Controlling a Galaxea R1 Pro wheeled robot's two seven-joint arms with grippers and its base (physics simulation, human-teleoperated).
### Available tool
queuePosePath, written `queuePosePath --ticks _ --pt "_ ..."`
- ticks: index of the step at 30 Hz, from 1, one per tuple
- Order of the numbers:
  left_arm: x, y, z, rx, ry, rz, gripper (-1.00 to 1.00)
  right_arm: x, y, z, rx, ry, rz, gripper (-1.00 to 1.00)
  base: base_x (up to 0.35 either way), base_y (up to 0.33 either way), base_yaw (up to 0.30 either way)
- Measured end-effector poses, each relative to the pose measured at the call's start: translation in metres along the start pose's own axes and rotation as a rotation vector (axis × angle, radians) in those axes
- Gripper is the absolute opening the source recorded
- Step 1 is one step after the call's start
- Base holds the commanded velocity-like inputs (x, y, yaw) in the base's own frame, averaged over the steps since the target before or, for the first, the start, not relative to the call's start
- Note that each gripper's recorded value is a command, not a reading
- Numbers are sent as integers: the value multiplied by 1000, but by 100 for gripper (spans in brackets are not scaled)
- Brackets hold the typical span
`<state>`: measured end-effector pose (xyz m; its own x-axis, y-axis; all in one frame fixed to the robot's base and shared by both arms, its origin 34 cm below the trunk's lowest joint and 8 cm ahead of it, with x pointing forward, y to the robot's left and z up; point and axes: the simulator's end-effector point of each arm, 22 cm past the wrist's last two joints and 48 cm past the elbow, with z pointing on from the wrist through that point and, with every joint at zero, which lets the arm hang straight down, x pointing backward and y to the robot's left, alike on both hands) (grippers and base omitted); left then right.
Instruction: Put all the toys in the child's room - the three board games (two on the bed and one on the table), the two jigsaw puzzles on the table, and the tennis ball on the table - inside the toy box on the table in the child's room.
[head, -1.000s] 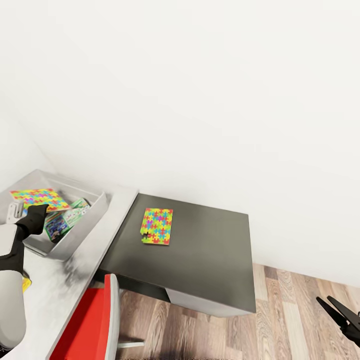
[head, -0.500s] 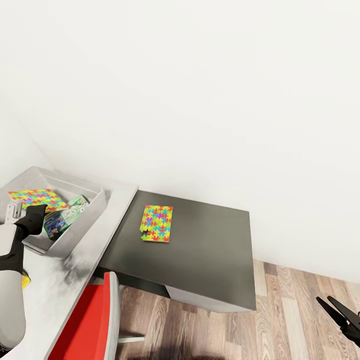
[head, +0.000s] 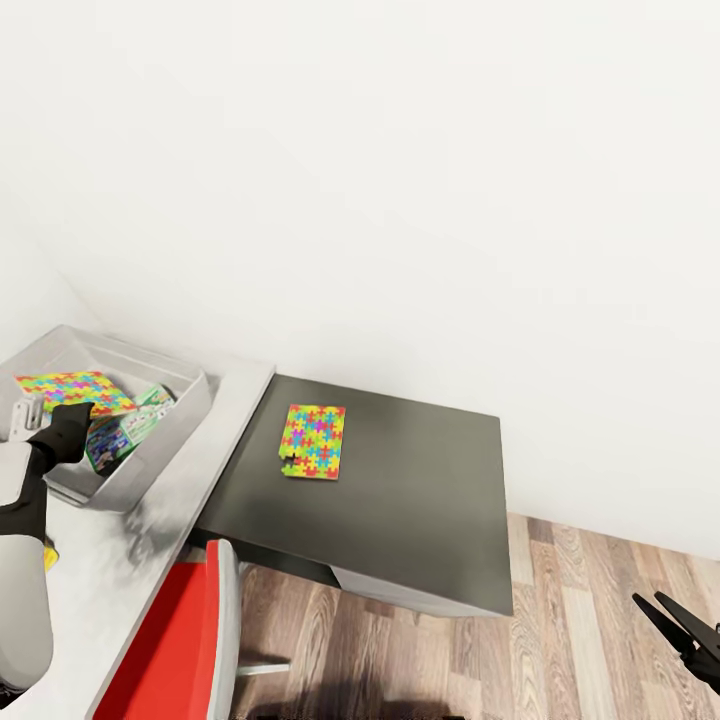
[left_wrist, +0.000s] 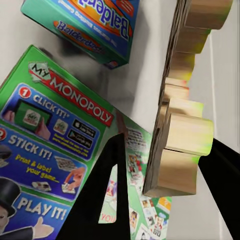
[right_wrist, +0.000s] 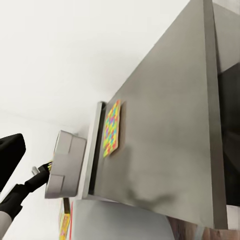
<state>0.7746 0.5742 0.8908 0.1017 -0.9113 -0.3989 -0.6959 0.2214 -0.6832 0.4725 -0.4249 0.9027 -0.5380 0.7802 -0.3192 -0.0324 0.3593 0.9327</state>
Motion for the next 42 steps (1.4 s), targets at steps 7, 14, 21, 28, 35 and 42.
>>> queuePosePath --ticks 7,14,21,28,35,42 --pt "0 0 2 -1 -2 2 -100 0 -1 0 2 -1 1 100 0 0 0" --pt "-1 -1 2 0 -3 3 -100 0 -1 -1 2 -2 0 100 0 0 0" --pt "-3 -3 1 3 -6 3 100 0 -1 -1 2 -2 0 100 0 0 0" --pt "-4 -4 1 5 -7 2 100 -5 -1 -4 6 -19 -7 100 0 0 0" --pt "-10 -15 -3 30 -16 6 100 -9 -1 -8 12 -31 -14 100 0 0 0" --pt "2 -70 -26 172 114 36 100 -9 -2 -8 12 -32 -14 100 0 0 0"
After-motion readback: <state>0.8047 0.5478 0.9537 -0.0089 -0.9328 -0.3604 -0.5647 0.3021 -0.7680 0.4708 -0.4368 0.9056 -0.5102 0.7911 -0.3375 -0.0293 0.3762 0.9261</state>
